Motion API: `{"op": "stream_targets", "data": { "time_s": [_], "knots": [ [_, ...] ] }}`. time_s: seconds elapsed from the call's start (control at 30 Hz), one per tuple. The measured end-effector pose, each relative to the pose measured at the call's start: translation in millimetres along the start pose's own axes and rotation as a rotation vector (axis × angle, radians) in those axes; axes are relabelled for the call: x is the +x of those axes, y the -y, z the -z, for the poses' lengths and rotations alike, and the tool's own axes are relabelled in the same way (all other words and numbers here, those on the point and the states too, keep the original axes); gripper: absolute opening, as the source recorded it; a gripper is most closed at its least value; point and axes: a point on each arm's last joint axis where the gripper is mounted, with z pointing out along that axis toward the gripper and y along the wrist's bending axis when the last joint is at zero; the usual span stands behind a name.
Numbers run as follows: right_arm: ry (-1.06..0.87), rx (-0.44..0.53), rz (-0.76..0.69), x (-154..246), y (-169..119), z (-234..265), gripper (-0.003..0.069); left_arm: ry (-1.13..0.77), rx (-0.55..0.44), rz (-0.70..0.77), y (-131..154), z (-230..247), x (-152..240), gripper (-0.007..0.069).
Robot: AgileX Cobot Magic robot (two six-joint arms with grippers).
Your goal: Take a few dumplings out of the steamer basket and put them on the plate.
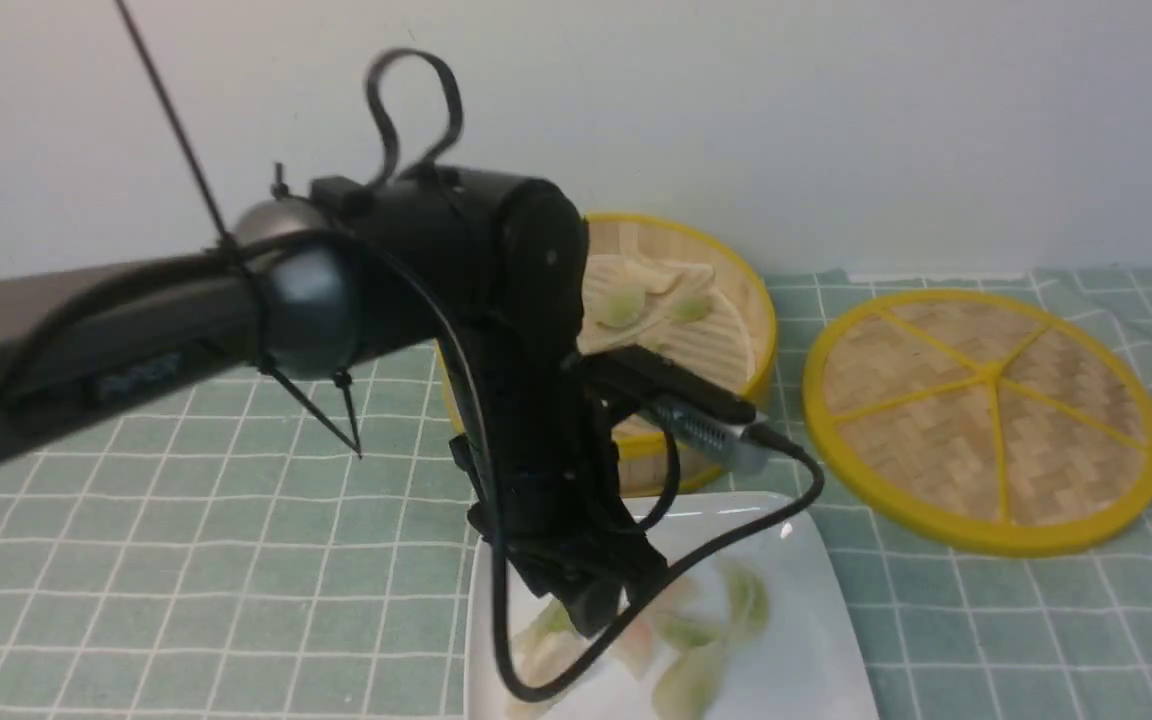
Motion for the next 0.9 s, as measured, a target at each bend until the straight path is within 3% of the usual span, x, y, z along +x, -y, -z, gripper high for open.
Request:
{"op": "stream_targets", "data": {
  "time_s": [0.07,0.17,0.3,0.47,0.67,0.9],
  "knots": [
    [0.139,-0.032,-0.008,12.8,3.9,12.5,-0.0015,0.074,-0.034,-0.012,5.6,31.7,10.3,0.0083],
    [0.316,-0.072,-0.027,36.5,8.4,17.7,-0.0015,0.214,-0.066,-0.022,18.1,81.2,36.6,0.0008],
    [0.448,-0.095,-0.035,58.6,12.2,17.2,-0.0015,0.387,-0.09,-0.024,29.6,117.6,68.6,-0.0006],
    [0.579,-0.115,-0.033,88.2,16.4,11.9,-0.0015,0.703,-0.125,-0.017,46.1,149.8,147.3,-0.0006],
    [0.615,-0.127,-0.061,93.5,17.3,11.4,-0.0015,1.03,-0.117,0.066,50.3,132.7,218.7,-0.0006],
    [0.623,-0.127,-0.055,92.9,17.2,11.8,-0.0015,1.21,-0.114,0.096,46.6,100.2,254.5,-0.0006]
  ]
}}
